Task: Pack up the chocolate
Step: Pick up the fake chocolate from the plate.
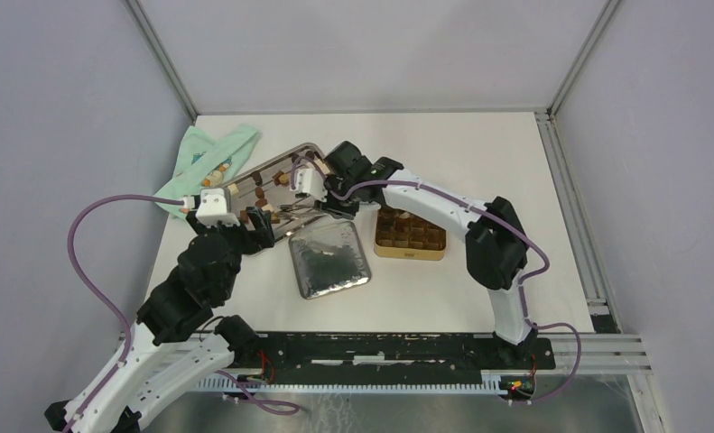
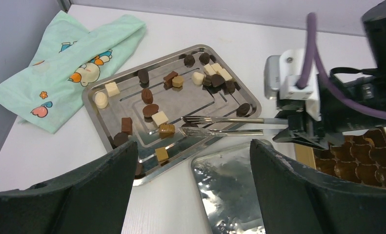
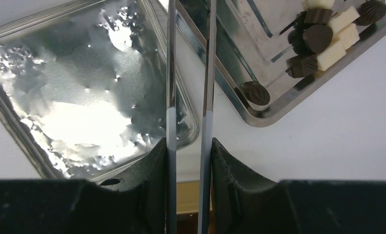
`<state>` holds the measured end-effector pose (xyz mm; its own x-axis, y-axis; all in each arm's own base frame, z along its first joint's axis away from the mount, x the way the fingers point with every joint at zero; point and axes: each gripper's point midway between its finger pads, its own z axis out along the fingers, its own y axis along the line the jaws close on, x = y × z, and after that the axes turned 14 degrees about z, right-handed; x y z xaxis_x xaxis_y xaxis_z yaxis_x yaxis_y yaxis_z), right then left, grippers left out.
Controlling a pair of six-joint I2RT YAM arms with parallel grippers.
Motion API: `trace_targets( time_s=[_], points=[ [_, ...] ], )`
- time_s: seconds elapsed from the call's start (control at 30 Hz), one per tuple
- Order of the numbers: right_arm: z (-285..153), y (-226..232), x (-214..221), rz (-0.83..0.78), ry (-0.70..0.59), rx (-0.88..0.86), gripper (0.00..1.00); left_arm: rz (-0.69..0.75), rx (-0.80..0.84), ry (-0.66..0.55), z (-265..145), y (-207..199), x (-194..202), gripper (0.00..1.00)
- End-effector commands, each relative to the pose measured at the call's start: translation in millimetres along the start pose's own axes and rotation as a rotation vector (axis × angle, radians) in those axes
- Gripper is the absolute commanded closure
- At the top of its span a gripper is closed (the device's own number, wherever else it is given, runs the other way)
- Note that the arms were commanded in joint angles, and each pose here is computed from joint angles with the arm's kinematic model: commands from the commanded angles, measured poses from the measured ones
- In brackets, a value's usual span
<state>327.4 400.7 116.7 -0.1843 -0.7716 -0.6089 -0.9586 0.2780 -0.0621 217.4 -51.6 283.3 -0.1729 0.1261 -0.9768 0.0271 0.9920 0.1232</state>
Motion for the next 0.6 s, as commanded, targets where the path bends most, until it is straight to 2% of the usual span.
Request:
trace_targets(
  time_s=[0.0, 0.23, 0.4, 0.57],
  points=[
    [-53.7, 1.4, -40.4, -0.016, -0.167, 0.023, 0.99, 0.008, -0.014, -0.035, 0.4, 4.2, -8.5, 0.11],
    [-99.4, 13.5, -24.5, -0.06, -0.24, -0.009, 1.0, 0.005, -0.019, -0.036, 0.4, 5.1, -8.6, 0.11],
    [-140.8, 25.1, 12.8, -0.091, -0.328, -0.045, 1.0, 0.006, -0.025, -0.034, 0.9, 6.5, -8.3, 0.11],
    [-180.4, 7.7, 68.3, 0.003, -0.403, 0.011, 1.0, 0.007, -0.037, -0.029, 2.0, 8.4, -7.3, 0.1]
  ],
)
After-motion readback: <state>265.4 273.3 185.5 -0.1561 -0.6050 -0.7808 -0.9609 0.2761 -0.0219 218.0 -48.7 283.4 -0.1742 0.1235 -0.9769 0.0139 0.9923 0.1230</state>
